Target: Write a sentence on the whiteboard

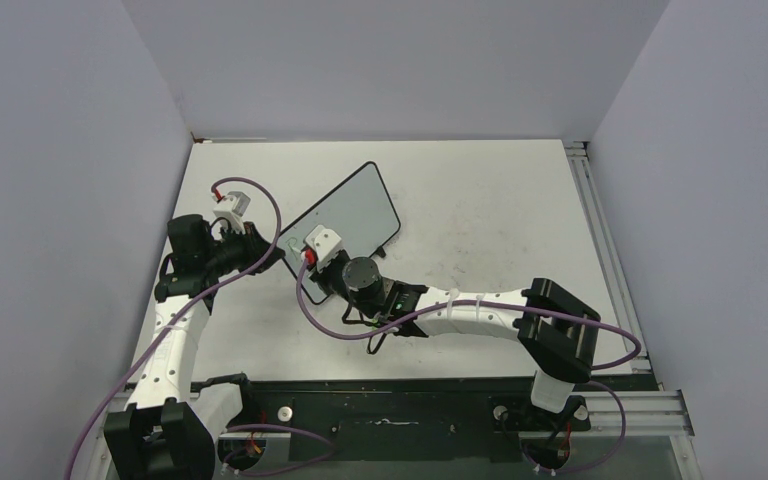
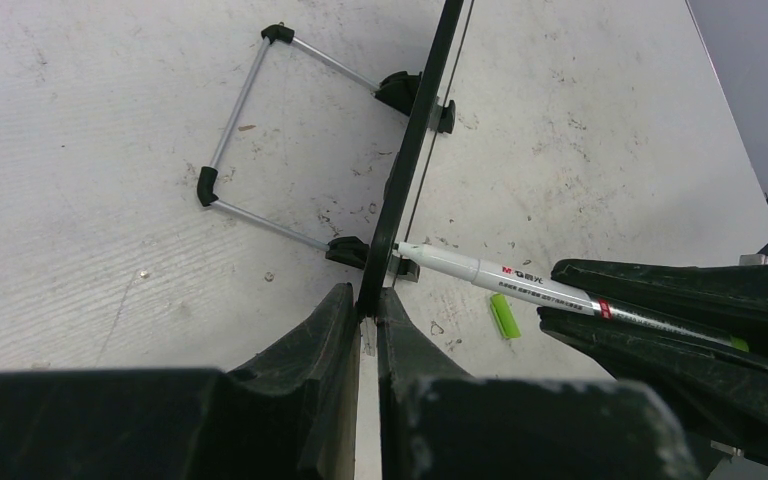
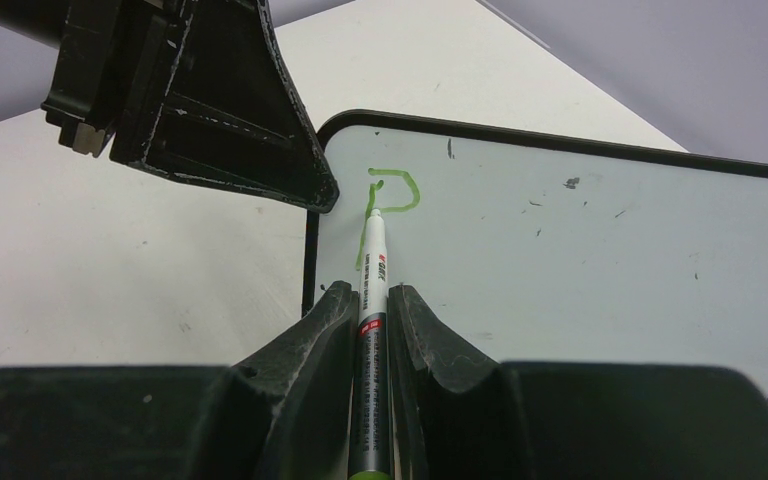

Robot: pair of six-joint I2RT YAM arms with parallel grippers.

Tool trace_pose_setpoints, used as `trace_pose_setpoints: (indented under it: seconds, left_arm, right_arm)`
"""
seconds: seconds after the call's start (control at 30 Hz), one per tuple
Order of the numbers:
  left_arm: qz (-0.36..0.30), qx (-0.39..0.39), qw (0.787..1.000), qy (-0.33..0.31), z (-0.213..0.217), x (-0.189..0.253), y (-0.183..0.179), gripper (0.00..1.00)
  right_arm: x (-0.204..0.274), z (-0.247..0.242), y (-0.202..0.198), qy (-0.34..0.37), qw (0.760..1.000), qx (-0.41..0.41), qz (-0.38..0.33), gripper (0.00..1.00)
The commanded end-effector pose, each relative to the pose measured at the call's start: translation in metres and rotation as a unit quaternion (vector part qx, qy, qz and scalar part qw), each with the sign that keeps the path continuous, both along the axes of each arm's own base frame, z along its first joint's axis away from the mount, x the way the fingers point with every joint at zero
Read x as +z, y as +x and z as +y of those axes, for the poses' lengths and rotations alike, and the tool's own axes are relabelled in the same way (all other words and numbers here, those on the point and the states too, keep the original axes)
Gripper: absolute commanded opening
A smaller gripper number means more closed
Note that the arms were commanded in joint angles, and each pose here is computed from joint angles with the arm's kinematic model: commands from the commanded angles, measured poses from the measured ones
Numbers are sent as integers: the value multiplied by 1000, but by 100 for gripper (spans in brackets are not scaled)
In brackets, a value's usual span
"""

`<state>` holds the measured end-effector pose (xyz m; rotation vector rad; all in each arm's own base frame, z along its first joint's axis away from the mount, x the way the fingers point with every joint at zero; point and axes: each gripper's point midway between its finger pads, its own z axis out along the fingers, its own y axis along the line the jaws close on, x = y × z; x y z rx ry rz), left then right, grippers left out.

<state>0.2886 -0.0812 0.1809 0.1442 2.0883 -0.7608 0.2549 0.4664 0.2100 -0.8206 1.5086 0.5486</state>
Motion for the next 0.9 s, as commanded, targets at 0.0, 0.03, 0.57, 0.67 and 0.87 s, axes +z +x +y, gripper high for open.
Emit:
trace_pose_setpoints:
  seconds: [0.0,0.03,0.57,0.67,0.87]
  left_arm:
    - [-49,-7,999,0,-1,31,7,0]
    - [-49,-7,999,0,-1,31,7,0]
    - [-51,-5,999,1,0,32,7,0]
    - [-51,-6,999,1,-1,32,7,0]
    - [-51,-6,999,1,-1,32,7,0]
  right_arm:
    - [17,-1,-1,19,1000,-4,-12,5]
    - [17,-2,0,18,1000,-7,-13,5]
    - [-1,-14,5,-1,1000,-30,-5,5]
    - [-5,-17,7,-4,999,-34,-3,5]
    - [-10,-19,7,-9,999,-37,1,5]
